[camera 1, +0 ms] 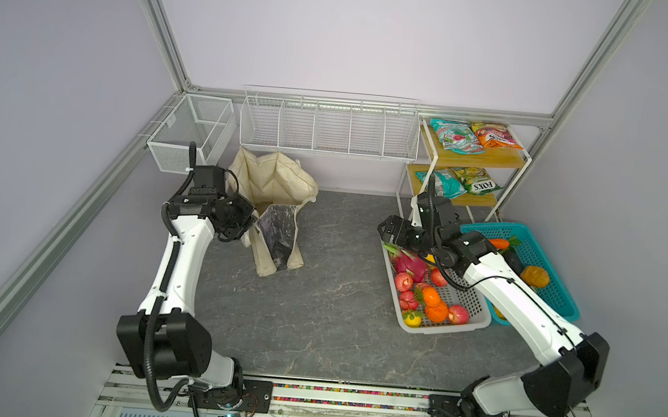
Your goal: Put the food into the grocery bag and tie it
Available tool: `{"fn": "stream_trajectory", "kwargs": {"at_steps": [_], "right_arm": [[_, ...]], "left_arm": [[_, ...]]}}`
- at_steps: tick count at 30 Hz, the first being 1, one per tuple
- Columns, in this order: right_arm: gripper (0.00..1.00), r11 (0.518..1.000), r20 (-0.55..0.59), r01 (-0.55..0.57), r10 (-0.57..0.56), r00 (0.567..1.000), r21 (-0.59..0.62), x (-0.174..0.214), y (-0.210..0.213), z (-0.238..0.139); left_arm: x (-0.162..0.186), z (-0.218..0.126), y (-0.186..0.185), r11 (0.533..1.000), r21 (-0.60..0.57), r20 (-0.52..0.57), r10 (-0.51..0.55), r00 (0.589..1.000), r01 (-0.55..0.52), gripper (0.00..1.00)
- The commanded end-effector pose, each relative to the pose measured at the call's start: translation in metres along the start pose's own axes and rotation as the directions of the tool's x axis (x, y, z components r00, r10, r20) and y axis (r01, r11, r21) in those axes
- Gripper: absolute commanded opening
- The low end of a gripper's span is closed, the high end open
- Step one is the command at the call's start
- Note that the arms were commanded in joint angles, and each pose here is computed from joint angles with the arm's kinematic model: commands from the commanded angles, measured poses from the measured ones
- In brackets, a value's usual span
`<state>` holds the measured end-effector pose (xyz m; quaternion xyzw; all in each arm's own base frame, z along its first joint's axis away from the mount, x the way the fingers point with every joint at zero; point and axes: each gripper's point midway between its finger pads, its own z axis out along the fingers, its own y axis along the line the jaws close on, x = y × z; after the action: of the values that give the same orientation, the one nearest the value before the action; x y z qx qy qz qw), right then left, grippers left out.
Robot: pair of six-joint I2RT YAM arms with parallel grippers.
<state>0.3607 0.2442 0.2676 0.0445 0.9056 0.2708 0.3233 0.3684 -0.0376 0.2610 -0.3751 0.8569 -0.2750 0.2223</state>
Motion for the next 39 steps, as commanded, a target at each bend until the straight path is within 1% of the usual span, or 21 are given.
{"fn": "stream_trajectory", "kwargs": {"at_steps": [1,7,14,19,21,25,30,33,35,36,37,39], "right_arm": [[0.98,0.997,-0.051,-0.041,0.038,0.998,-0.059,0.002,0.018,0.002],[0.98,0.994,-0.086,-0.064,0.056,0.995,-0.094,0.003,0.036,0.014],[0.97,0.989,-0.156,-0.059,0.037,0.987,-0.136,0.021,0.063,0.038],[0.92,0.988,-0.22,-0.06,0.028,0.975,-0.141,0.039,0.071,0.064],[0.92,0.985,-0.245,-0.073,0.033,0.969,-0.158,0.043,0.077,0.071],[0.95,0.98,-0.291,-0.068,0.011,0.957,-0.187,0.051,0.09,0.086],[1.0,0.983,-0.349,-0.071,0.008,0.937,-0.168,0.067,0.088,0.113],[0.9,0.968,-0.358,-0.075,-0.017,0.933,-0.24,0.07,0.101,0.128],[0.77,0.958,-0.364,-0.062,-0.047,0.93,-0.282,0.073,0.108,0.138],[0.69,0.953,-0.37,-0.058,-0.059,0.927,-0.298,0.074,0.111,0.142],[0.57,0.947,-0.38,-0.059,-0.07,0.922,-0.316,0.075,0.115,0.146],[0.35,0.938,-0.396,-0.059,-0.086,0.914,-0.341,0.077,0.121,0.151]], "left_arm": [[0.038,-0.015,0.008,0.999,-0.003,-0.085,0.038,0.996,-0.038,0.0],[0.086,-0.033,0.015,0.997,0.01,-0.148,0.072,0.986,-0.071,0.0],[0.123,-0.05,0.011,0.994,0.039,-0.201,0.109,0.974,-0.103,0.0],[0.135,-0.057,0.012,0.994,0.06,-0.222,0.105,0.969,-0.094,0.0],[0.138,-0.058,0.014,0.994,0.067,-0.231,0.103,0.967,-0.089,0.0],[0.146,-0.057,0.021,0.995,0.067,-0.261,0.093,0.961,-0.078,0.0],[0.148,-0.059,0.023,0.994,0.069,-0.264,0.094,0.96,-0.079,0.0],[0.147,-0.06,0.021,0.993,0.078,-0.257,0.103,0.961,-0.085,0.0],[0.146,-0.06,0.019,0.992,0.084,-0.252,0.108,0.962,-0.089,0.0],[0.145,-0.059,0.018,0.992,0.086,-0.251,0.11,0.962,-0.091,0.03],[0.144,-0.059,0.017,0.992,0.086,-0.246,0.114,0.963,-0.095,0.07],[0.141,-0.057,0.017,0.991,0.081,-0.238,0.12,0.964,-0.104,0.11]]}}
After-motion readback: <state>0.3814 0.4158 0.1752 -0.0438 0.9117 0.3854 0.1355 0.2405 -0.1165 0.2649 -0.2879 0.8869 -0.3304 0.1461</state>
